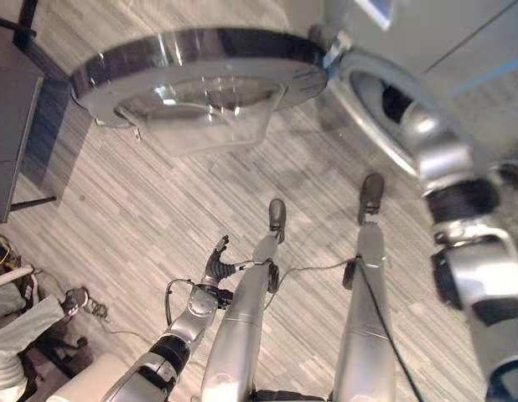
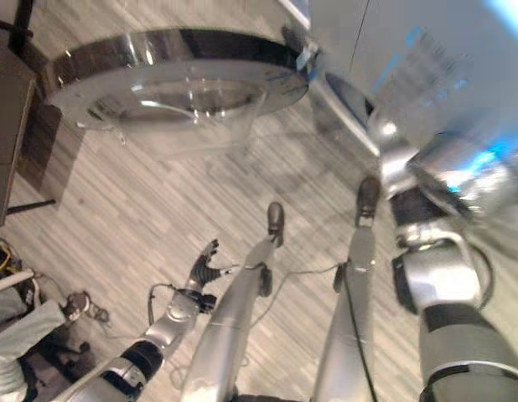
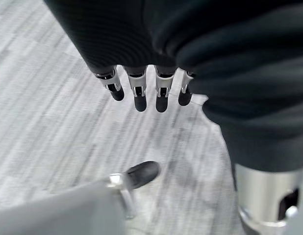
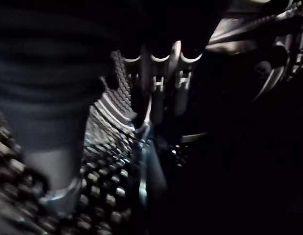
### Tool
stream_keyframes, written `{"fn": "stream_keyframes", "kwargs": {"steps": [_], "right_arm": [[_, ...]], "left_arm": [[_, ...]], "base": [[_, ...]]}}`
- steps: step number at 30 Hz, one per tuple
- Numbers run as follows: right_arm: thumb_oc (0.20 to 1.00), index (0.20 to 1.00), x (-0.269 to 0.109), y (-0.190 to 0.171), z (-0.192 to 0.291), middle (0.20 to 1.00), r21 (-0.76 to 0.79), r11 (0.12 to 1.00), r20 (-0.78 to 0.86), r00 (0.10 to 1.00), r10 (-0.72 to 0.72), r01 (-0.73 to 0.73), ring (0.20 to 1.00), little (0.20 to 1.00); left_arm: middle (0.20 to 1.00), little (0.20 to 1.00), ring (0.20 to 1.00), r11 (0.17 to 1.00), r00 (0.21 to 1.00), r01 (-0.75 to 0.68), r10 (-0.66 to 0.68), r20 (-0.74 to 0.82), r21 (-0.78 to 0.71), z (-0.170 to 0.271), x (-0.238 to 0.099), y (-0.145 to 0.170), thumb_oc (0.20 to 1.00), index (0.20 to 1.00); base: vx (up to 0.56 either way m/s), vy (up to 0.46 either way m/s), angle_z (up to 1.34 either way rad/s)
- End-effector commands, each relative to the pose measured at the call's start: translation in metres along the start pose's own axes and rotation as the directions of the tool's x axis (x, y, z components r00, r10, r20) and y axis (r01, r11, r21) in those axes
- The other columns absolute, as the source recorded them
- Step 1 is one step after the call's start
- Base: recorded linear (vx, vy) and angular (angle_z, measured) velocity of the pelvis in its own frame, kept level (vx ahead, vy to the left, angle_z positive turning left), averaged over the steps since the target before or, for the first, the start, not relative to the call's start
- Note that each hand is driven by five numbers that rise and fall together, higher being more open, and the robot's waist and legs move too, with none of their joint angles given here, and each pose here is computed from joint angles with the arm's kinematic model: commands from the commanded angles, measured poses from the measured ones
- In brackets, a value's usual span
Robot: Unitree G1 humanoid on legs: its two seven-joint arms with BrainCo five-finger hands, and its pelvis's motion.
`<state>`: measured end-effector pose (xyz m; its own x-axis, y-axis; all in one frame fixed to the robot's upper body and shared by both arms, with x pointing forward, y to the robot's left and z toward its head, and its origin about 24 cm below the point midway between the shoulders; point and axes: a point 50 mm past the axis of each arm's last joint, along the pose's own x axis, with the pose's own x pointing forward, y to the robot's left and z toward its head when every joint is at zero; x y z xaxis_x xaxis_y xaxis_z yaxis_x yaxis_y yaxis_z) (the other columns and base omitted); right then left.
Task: Grab the laundry basket,head to the washer,open it,put in the laundry and shut it.
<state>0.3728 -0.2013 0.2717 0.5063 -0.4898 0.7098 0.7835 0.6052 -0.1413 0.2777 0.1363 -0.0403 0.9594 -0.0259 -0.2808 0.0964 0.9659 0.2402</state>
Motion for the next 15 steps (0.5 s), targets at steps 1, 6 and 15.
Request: {"fn": "stream_keyframes", "kwargs": {"steps": [1,6,15], "right_arm": [[1.000,1.000,0.012,-0.021,0.015,1.000,-0.033,0.996,0.169,0.982,-0.082,0.088,1.000,1.000],[1.000,1.000,-0.070,0.006,-0.048,1.000,-0.157,0.960,0.035,0.970,0.241,-0.232,1.000,1.000],[1.000,1.000,-0.219,-0.024,-0.154,1.000,-0.130,0.667,-0.460,0.640,0.615,-0.734,1.000,1.000]], "left_arm": [[1.000,1.000,1.000,1.000,0.997,-0.009,0.009,-0.071,0.006,-0.023,-0.011,-0.003,1.000,1.000],[1.000,1.000,1.000,1.000,0.986,-0.004,0.004,-0.165,0.005,-0.046,-0.022,-0.006,1.000,1.000],[1.000,1.000,1.000,0.998,0.911,-0.058,0.067,-0.406,0.035,-0.100,-0.051,0.014,1.000,1.000]], "base": [[-0.01,0.031,-0.18],[-0.01,0.018,-0.16],[0.06,-0.025,-0.05]]}}
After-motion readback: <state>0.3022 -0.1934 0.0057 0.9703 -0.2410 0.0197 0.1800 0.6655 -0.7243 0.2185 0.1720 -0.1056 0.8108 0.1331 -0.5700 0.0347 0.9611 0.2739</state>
